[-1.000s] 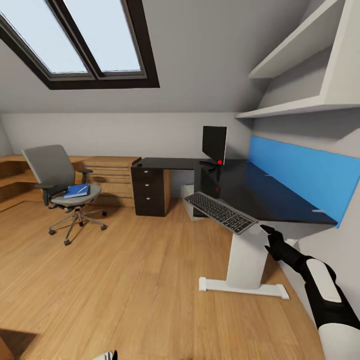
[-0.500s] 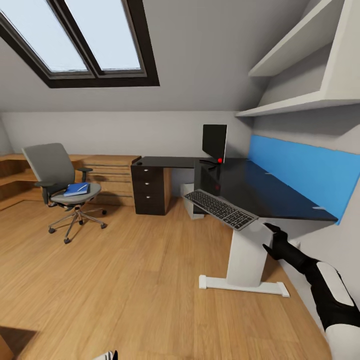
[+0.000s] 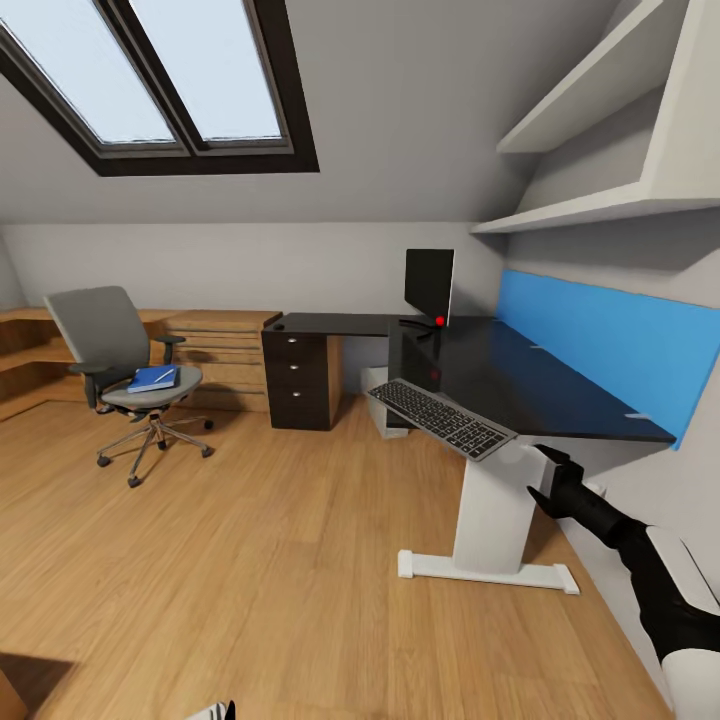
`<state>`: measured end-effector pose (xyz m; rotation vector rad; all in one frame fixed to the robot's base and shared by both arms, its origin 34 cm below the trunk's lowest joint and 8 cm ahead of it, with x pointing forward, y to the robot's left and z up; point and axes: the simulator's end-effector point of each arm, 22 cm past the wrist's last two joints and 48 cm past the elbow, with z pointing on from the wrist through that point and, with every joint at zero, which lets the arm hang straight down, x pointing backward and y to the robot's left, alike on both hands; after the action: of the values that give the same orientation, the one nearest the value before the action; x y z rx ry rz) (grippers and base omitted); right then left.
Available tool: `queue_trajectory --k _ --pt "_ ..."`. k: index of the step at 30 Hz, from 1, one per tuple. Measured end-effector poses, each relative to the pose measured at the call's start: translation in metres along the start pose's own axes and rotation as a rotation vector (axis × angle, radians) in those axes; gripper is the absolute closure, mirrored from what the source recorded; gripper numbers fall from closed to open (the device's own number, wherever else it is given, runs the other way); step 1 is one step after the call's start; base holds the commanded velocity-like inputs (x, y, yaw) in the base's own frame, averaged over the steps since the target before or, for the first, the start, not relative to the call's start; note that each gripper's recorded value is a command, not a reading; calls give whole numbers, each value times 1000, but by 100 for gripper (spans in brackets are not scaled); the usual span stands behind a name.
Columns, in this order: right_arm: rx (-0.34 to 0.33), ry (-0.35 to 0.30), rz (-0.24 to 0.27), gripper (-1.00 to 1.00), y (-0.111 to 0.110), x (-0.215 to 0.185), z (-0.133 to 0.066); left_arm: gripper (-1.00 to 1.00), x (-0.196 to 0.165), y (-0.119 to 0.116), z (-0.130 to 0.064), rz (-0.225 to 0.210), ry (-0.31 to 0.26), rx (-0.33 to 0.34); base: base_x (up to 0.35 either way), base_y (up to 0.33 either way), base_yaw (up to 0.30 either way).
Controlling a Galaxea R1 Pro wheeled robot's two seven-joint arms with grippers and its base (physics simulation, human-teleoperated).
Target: In the bedroom, organize the workspace by keeping the computer under the desk, ensuring the monitor is on the desk, placing the keyboard on the desk next to the monitor, placing the mouse on the desk next to the keyboard, moving the folder from the swivel chair onto the desk next to the mouse, stacking the notebook on top of the folder with the pen on top of the notebook, and positioning the swivel chair next to the desk.
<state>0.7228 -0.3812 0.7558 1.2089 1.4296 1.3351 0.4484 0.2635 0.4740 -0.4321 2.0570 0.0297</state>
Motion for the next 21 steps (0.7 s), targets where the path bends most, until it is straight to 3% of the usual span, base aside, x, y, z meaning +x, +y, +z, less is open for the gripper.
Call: queue_trajectory --k 8,21 --pt "1 1 -6 -100 1 -3 -2 -100 0 1 0 0 1 -2 14 0 0" --pt "4 6 -11 -100 1 -3 -2 -100 1 2 0 1 2 -3 138 0 0"
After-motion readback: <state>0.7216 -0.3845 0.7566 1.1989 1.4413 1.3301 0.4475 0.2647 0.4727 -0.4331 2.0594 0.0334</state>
